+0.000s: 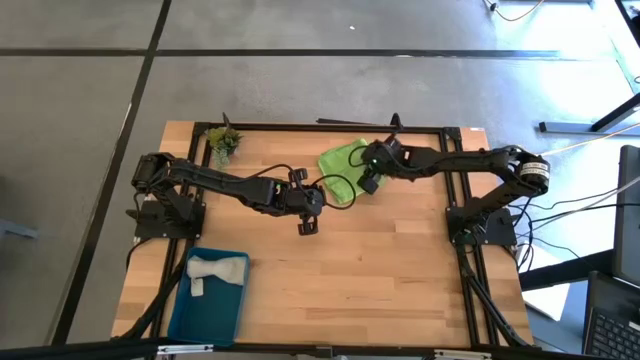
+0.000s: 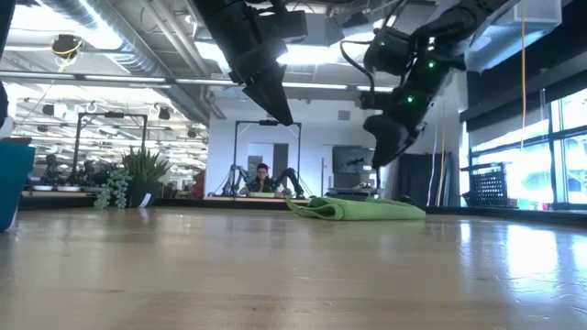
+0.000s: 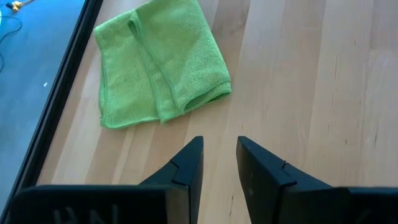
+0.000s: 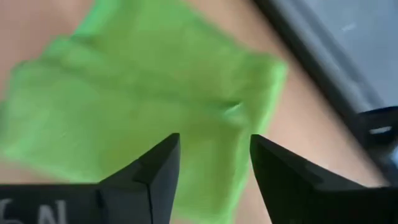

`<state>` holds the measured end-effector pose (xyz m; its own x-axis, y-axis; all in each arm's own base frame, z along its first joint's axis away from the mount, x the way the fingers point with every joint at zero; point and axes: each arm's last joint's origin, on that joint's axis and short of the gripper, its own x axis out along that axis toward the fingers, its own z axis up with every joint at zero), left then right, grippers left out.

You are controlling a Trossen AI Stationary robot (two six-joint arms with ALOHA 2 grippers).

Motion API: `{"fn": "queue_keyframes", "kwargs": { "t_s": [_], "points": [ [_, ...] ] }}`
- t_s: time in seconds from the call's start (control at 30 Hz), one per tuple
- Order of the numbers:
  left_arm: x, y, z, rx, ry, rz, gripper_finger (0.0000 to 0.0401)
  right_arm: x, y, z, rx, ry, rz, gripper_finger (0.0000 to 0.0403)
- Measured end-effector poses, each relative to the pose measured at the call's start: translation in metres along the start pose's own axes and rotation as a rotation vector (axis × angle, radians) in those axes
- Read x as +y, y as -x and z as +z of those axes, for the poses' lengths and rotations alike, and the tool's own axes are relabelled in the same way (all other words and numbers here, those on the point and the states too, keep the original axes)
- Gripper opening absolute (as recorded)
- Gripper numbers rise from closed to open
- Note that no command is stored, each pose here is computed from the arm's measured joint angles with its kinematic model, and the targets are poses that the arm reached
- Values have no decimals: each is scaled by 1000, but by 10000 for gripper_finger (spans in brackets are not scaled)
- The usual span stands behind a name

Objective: Roll microfiber towels into tight, uniform cylinder then place into a basket
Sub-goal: Roll the green towel

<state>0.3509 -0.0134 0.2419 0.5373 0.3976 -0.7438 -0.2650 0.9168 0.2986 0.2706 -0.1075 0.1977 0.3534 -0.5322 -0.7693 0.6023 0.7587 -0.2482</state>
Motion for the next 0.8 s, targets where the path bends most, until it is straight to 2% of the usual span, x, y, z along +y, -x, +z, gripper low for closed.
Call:
{"fn": "queue_keyframes", "kwargs": {
  "t_s": [0.17, 0.33, 0.6, 0.8],
  "points": [
    [0, 0, 0, 1, 0, 0, 88, 5, -8, -16, 55, -29, 144, 198],
    [0, 0, 0, 0, 0, 0, 88, 4, -17, -36, 101, -99, 131, 198],
    [-1, 0, 0, 0, -5, -1, 88, -4, -35, -53, 12, -186, 121, 198],
    [-1, 0, 0, 3, -7, -1, 88, -4, -50, -71, 110, -268, 152, 198]
  ]
}}
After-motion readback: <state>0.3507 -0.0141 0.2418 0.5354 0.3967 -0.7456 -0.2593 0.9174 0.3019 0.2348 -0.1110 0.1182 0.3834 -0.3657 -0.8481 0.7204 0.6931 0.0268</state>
